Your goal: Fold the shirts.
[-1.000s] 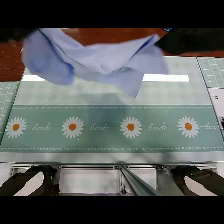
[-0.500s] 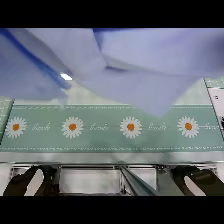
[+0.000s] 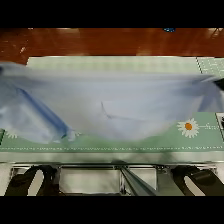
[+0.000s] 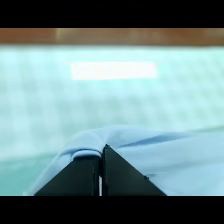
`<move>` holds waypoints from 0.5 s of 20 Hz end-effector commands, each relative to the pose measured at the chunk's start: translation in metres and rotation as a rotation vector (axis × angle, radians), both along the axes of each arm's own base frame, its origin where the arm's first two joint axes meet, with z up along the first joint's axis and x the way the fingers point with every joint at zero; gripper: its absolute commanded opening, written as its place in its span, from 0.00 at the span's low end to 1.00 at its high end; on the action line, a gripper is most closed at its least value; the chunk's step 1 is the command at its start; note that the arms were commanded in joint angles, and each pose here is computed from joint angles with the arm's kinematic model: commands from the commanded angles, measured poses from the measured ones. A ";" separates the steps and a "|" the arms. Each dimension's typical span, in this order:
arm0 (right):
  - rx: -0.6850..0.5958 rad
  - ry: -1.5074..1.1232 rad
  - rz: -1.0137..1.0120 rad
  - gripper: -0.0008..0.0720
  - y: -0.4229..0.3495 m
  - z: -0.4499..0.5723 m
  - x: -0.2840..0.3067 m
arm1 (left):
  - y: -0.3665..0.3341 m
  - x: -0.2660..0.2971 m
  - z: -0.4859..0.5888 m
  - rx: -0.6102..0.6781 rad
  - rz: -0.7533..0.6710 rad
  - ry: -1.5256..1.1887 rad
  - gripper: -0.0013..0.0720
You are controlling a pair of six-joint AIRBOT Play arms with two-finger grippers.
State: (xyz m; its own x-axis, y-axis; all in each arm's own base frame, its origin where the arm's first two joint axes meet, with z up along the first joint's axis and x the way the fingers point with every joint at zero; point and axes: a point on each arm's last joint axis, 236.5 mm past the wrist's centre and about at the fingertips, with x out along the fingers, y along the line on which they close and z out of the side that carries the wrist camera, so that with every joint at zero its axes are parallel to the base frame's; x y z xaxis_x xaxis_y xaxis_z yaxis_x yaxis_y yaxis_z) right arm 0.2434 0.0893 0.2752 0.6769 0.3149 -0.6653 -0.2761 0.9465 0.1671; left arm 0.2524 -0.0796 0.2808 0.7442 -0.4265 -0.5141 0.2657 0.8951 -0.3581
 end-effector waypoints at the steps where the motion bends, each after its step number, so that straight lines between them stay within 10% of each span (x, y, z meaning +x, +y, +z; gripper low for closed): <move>1: 0.000 0.119 -0.007 0.03 0.011 -0.069 0.047 | -0.013 0.022 -0.122 -0.072 -0.071 0.287 0.04; 10: 0.016 0.331 -0.135 0.03 0.005 -0.228 0.215 | -0.030 0.181 -0.271 -0.134 -0.091 0.565 0.04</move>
State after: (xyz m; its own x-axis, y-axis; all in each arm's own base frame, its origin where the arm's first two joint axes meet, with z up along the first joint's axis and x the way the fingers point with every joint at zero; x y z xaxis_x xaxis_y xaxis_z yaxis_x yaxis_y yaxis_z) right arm 0.4144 0.1008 0.0958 0.4846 0.2587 -0.8356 -0.1470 0.9658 0.2137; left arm 0.3967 -0.1022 0.0541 0.4013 -0.5384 -0.7410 0.1125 0.8318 -0.5435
